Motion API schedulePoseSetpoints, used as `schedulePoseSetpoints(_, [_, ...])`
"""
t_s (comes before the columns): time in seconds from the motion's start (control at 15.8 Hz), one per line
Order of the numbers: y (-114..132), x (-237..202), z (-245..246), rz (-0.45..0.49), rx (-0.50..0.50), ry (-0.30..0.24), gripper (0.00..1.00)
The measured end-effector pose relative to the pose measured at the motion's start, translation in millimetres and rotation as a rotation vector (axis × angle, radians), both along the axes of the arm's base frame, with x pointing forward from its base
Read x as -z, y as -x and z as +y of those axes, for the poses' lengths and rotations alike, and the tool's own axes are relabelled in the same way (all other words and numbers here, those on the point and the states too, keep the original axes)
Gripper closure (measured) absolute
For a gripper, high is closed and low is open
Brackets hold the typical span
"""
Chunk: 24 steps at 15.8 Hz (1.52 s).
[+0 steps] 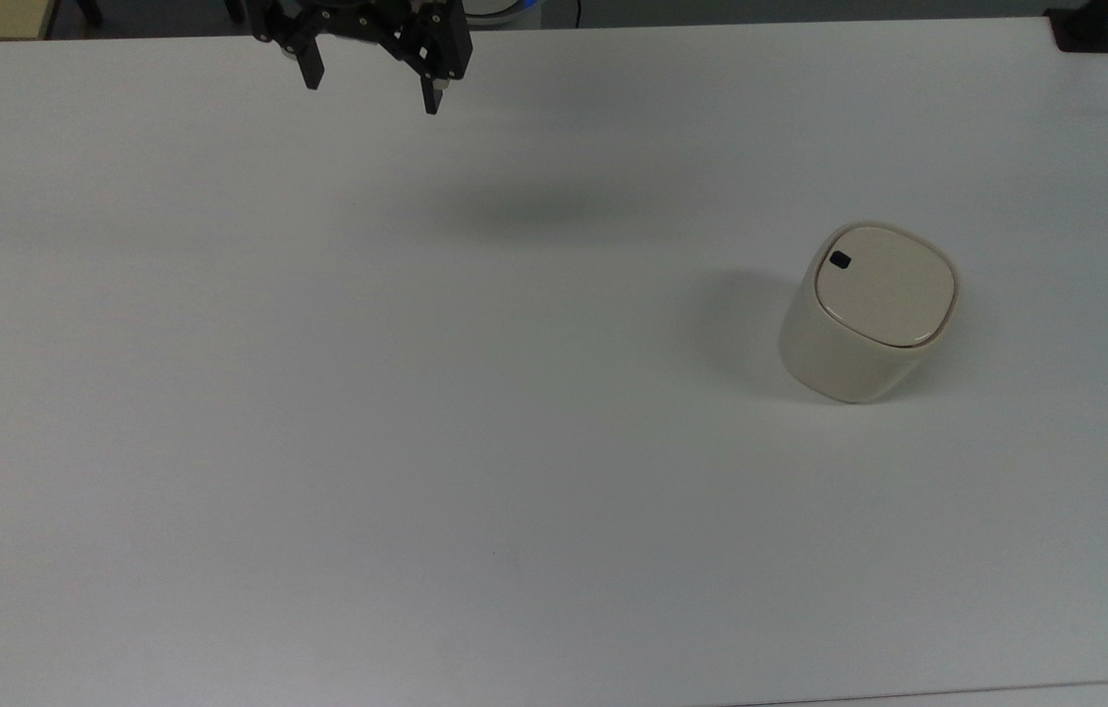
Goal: Open the trash bin
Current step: 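Move the gripper over to the cream trash bin's lid tab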
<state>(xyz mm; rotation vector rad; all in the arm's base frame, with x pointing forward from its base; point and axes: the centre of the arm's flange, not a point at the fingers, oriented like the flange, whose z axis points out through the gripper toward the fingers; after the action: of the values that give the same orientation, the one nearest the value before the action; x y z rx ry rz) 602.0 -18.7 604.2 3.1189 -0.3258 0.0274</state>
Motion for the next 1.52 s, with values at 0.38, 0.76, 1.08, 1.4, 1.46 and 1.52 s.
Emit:
schedulePoseSetpoints(0.38, [-3.7,7.8,0.1,0.012,-0.004,-0.001,0.0])
schedulePoseSetpoints(0.76, [-7.8,17.5,1.3,0.028,-0.049,-0.002,0.0])
schedulePoseSetpoints(1.08, [-9.2,20.8,2.3,0.034,-0.131,-0.003,0.29])
schedulePoseSetpoints(1.4, [-10.2,22.6,21.0,0.033,-0.377,-0.026,0.71])
schedulePoseSetpoints(1.46, [-10.2,23.0,30.6,0.032,-0.434,-0.036,0.73])
schedulePoseSetpoints(1.52, [-10.0,23.4,42.6,0.031,-0.502,-0.042,0.74])
